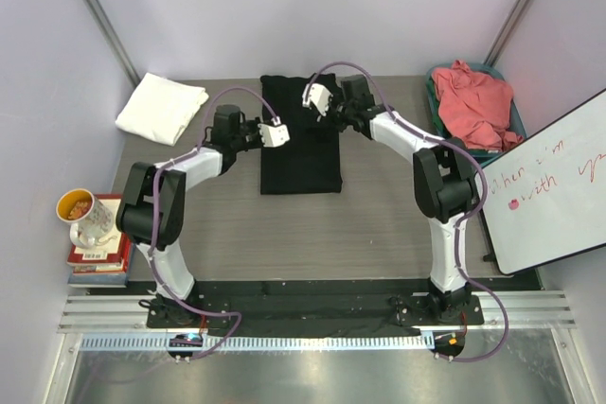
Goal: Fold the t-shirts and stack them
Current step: Fold the folded rectangular tshirt in 1/3 of the way
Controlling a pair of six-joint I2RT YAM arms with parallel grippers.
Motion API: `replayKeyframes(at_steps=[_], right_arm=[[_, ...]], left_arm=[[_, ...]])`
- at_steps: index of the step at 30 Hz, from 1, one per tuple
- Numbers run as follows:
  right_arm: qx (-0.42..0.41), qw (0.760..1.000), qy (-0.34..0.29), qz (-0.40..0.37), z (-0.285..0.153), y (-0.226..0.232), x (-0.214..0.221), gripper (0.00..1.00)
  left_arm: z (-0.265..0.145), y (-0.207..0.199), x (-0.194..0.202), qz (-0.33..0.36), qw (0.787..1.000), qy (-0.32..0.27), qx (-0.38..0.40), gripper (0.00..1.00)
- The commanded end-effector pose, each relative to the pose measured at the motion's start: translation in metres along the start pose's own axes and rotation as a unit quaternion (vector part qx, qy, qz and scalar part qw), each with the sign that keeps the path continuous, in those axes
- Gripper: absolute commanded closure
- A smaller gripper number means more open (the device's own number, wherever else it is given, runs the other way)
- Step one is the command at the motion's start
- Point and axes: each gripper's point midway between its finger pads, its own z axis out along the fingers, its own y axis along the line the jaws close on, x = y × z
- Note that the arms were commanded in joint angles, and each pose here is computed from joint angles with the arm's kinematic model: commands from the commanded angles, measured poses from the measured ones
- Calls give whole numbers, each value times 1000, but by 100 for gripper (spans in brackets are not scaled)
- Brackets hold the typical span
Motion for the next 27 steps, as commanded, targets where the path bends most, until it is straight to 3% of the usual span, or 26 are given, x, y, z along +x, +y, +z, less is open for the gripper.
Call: replayKeyframes(at_steps=[1,9,16,23,27], right_arm=[[-81,993,-59,56,10,18,-36,99],[-197,973,-78,91,32,62,-51,99],[-267,956,-84,86,23,90,-54,99],[-275,958,-45,72,36,108,-33,99],[-238,969,-29,65,53,100,-20,99]], left_arm=[[-27,-9,0,-34,999,17,18,100],[-45,-23,11,-49,997,50,16,100],[-47,-23,16,-42,997,59,18,100],[-40,-16,15,-43,997,53,19,100],[-37,-15,15,-43,998,53,20,100]])
